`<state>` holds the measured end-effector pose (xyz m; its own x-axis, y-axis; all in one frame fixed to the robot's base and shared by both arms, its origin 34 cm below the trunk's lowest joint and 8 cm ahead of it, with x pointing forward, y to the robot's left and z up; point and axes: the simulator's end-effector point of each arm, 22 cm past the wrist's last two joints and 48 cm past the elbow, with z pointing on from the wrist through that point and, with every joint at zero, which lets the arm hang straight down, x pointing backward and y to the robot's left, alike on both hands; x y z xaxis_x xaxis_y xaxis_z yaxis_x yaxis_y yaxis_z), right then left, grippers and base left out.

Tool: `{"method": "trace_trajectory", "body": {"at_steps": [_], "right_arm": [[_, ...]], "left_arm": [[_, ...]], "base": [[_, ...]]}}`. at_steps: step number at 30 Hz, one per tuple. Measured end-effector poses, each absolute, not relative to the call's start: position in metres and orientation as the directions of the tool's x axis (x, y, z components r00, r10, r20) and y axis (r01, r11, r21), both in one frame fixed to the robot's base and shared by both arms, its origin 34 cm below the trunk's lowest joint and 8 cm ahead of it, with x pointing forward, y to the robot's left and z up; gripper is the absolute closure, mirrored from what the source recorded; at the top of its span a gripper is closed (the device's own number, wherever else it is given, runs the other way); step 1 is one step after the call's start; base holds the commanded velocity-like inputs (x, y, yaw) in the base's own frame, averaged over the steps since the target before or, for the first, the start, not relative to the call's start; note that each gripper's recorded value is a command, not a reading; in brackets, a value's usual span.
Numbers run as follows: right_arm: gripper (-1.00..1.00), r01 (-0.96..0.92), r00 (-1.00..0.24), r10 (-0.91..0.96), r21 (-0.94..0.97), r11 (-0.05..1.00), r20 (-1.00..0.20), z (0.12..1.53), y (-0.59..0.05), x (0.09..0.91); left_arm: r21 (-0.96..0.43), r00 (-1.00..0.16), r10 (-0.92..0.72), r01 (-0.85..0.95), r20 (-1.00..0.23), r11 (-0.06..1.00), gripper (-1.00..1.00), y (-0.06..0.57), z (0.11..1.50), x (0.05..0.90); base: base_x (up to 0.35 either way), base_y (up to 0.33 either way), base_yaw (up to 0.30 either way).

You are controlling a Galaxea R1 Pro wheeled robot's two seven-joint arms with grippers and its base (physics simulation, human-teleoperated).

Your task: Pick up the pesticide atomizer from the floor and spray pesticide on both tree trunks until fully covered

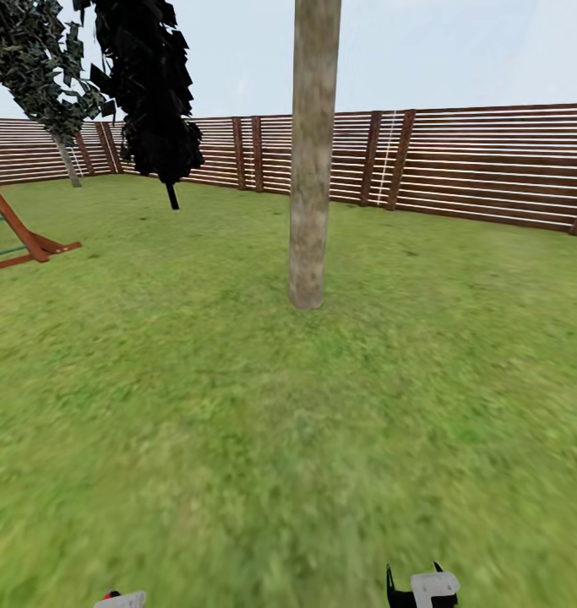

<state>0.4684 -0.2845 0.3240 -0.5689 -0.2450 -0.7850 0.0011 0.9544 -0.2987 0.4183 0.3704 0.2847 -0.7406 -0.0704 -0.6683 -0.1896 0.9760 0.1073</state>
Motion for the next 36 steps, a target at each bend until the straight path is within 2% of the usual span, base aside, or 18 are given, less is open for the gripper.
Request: {"method": "trace_trajectory", "body": {"at_steps": [36], "right_arm": [[-1.00,0.000,-0.570,-0.247,-0.300,0.954,-0.784,0.3237,-0.2854,0.4681]], "left_arm": [[0.107,-0.741,-0.070,-0.190,-0.668,0.976,1.00,0.3704,0.2846,0.4182]], "base": [[0.340,0.000,0.000]]}}
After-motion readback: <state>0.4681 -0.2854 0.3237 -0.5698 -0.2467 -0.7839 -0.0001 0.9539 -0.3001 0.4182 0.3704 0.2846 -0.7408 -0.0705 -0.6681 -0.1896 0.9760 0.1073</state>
